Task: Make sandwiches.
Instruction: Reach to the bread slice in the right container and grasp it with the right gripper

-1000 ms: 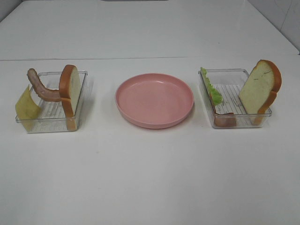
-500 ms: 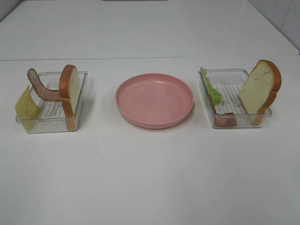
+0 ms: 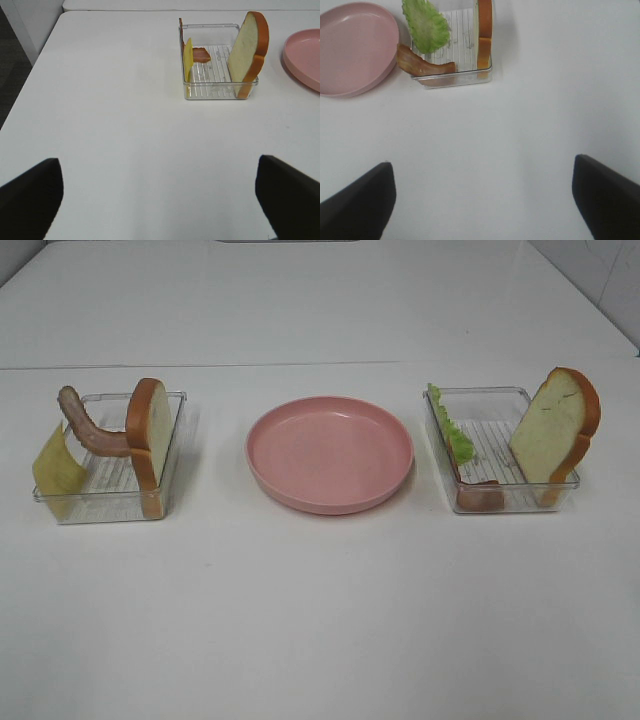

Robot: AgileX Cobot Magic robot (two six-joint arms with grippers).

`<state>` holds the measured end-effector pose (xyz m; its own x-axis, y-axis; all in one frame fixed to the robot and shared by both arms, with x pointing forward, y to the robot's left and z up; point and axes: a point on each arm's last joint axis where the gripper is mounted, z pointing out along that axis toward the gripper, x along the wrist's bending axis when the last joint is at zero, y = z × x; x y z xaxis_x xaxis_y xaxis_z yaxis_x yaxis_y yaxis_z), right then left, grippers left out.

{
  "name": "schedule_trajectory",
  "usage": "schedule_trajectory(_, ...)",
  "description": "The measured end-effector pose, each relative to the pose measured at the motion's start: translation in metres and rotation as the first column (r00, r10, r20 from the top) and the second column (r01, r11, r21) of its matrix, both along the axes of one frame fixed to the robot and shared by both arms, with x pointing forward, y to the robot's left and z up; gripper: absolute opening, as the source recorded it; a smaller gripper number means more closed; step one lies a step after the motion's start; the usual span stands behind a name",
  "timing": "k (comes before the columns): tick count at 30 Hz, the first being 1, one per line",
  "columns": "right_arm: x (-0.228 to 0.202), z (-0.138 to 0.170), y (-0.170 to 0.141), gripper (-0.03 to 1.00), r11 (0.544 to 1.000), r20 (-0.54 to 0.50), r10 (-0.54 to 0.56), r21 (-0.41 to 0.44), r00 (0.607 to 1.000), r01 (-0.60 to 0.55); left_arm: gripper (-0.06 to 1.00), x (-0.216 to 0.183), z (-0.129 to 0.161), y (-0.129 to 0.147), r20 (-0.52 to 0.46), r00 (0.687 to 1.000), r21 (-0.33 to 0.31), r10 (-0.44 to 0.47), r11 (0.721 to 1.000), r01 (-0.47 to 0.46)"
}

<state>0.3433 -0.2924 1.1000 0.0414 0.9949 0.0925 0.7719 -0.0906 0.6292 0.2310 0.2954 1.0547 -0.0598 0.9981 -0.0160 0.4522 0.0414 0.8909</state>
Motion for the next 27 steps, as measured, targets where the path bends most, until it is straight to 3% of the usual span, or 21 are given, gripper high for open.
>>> schedule_trajectory(1, 0.0, 0.0, 0.0, 0.89, 1.0, 0.0, 0.0, 0.0, 1.0, 0.0, 0.99, 0.0, 0.0, 0.0, 0.0, 1.0, 0.0, 0.0, 1.0, 0.0)
schedule_trajectory(3, 0.052, 0.01, 0.003, 0.89, 1.0, -0.099, 0.002, 0.007, 0.995, -0.001, 0.99, 0.0, 0.0, 0.0, 0.0, 1.0, 0.0, 0.0, 1.0, 0.0)
schedule_trajectory(4, 0.052, 0.01, 0.003, 0.89, 1.0, -0.099, 0.002, 0.007, 0.995, -0.001, 0.99, 0.0, 0.0, 0.0, 0.0, 1.0, 0.0, 0.0, 1.0, 0.0)
schedule_trajectory(6, 0.107, 0.008, 0.006, 0.89, 1.0, -0.19, 0.009, -0.001, 0.982, -0.009, 0.99, 0.0, 0.0, 0.0, 0.0, 1.0, 0.0, 0.0, 1.0, 0.0)
schedule_trajectory(13, 0.187, 0.001, 0.01, 0.89, 0.999, -0.25, 0.045, -0.018, 0.967, -0.052, 0.99, 0.0, 0.0, 0.0, 0.0, 1.0, 0.0, 0.0, 1.0, 0.0)
schedule_trajectory(15, 0.229, -0.005, 0.011, 0.89, 0.998, -0.262, 0.054, -0.024, 0.964, -0.062, 0.99, 0.0, 0.0, 0.0, 0.0, 1.0, 0.0, 0.0, 1.0, 0.0)
schedule_trajectory(27, 0.289, -0.038, 0.011, 0.87, 0.995, -0.391, 0.049, -0.057, 0.919, -0.077, 0.99, 0.0, 0.0, 0.0, 0.0, 1.0, 0.0, 0.0, 1.0, 0.0)
